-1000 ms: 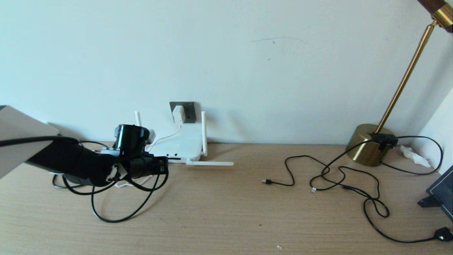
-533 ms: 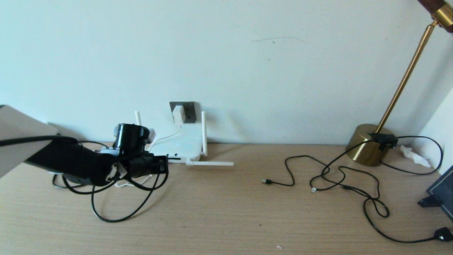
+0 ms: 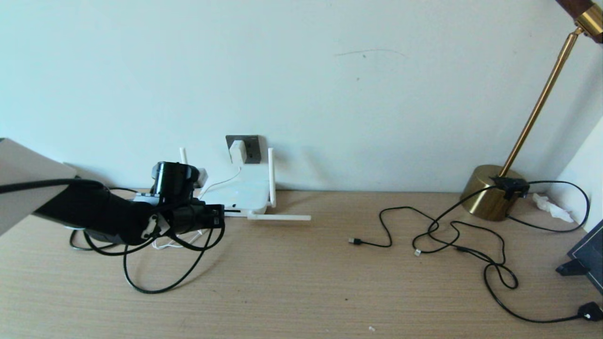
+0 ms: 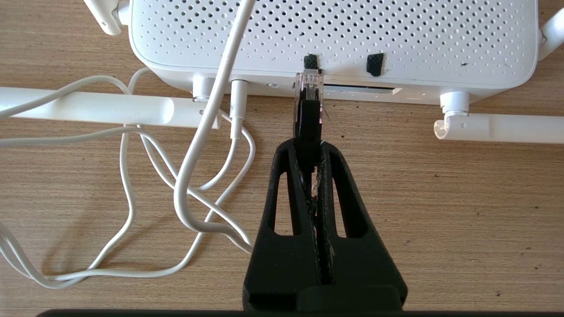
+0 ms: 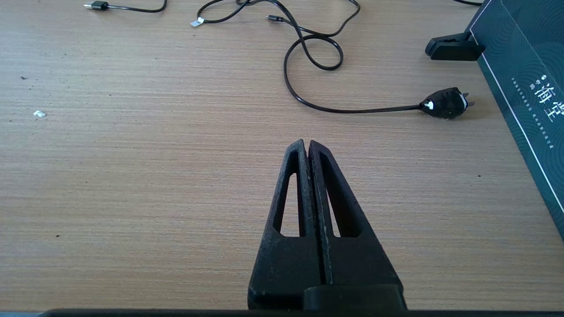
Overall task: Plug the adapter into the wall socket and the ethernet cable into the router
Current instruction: Plug cable into router interface
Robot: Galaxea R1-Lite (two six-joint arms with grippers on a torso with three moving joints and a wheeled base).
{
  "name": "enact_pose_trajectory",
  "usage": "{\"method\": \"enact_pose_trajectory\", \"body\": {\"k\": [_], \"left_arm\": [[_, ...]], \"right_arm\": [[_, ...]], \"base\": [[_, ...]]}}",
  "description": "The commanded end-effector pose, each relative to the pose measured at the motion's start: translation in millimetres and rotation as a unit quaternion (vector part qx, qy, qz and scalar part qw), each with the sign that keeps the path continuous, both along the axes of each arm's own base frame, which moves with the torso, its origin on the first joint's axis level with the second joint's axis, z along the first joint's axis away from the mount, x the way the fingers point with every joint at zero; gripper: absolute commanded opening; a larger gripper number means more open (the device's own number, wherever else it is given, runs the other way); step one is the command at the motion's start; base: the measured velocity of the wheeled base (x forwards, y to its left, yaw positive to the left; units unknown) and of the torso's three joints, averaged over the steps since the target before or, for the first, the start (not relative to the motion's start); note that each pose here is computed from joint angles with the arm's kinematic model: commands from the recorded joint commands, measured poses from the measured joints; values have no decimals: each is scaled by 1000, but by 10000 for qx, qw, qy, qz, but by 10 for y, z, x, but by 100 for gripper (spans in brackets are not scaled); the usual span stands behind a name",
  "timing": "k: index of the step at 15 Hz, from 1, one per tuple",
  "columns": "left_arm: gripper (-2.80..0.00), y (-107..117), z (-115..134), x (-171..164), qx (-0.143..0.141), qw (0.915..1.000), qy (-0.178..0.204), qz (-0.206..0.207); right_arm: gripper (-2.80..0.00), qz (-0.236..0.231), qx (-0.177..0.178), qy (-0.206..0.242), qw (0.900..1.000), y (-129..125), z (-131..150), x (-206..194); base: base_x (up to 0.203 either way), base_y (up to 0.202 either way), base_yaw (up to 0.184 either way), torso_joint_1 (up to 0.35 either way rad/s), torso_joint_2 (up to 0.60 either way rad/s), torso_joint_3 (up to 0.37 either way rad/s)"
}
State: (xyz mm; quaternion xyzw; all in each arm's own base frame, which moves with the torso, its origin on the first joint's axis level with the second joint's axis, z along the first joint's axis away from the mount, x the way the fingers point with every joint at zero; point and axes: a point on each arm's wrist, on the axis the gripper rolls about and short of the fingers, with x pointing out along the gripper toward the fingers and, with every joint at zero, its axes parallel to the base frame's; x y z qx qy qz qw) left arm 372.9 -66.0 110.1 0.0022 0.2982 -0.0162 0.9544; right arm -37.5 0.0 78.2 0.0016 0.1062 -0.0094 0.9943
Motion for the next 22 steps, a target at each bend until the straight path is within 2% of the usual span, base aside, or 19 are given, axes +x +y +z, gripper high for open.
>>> {"method": "enact_pose_trajectory", "body": {"k": [1, 22], "left_arm": [[-280, -1, 0, 3, 19, 10000, -9, -9], [-280, -4, -60, -13, 35, 10000, 78, -17]], "right_arm": [[-280, 1, -2, 18, 10000, 0, -2, 1], [-280, 1, -2, 18, 10000, 0, -2, 1]], "base": [[0, 0, 0, 0, 0, 0], [0, 0, 0, 0, 0, 0]]}}
